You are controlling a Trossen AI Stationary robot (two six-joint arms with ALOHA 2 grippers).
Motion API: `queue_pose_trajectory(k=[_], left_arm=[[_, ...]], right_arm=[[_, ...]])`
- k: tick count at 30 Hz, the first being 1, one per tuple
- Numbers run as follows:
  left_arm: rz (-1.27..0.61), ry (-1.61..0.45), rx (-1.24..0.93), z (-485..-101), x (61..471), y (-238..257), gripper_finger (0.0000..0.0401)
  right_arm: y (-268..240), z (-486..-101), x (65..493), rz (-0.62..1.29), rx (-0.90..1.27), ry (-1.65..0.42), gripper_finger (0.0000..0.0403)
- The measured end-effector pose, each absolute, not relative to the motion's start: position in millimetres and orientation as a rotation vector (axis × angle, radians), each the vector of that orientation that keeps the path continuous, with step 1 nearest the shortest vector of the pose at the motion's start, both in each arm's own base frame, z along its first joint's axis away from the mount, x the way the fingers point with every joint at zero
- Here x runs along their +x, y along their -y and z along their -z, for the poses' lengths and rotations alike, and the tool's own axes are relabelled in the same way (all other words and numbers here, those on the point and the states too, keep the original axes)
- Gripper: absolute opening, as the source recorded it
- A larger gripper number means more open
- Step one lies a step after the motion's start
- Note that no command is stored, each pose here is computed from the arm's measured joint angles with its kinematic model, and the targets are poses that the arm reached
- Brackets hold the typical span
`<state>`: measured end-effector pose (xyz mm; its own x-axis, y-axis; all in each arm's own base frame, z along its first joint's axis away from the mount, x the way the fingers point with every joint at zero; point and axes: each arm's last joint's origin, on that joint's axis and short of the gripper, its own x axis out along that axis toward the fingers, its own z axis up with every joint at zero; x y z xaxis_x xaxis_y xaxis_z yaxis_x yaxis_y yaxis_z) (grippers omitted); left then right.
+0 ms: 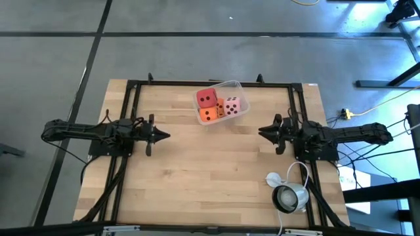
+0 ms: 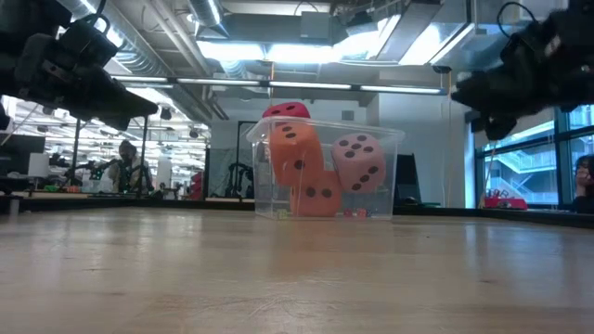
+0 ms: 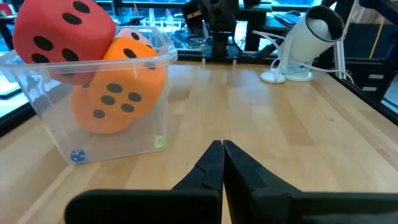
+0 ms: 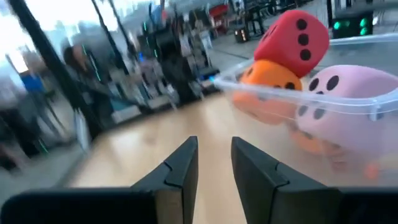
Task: Pick & Place Dice
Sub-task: Return to Home Position
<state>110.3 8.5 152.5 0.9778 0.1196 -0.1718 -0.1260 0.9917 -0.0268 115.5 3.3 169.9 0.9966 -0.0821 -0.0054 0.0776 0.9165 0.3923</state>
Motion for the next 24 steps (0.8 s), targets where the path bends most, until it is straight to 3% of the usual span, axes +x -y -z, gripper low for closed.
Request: queue_pose_trajectory(k=[5,12,24], left_arm=[[-0.122,-0.124,-0.025,-157.0,110.9,-8.5,0.0002],[-0.115,0.024,0.149,-172.2,111.6,-8.3,0.0002],[-0.112,-0.010,0.109,-168.7,111.7,-8.3,0.0002]], right_arm=[[-5.5,-159.8,115.9,0.019,0.182,-0.109,0.0096],[-9.1,-163.0,116.0,-0.117,-0.029,-0.075,0.0097],[-8.6,-162.9,116.0,-0.097,0.064,-0.081,0.0098]])
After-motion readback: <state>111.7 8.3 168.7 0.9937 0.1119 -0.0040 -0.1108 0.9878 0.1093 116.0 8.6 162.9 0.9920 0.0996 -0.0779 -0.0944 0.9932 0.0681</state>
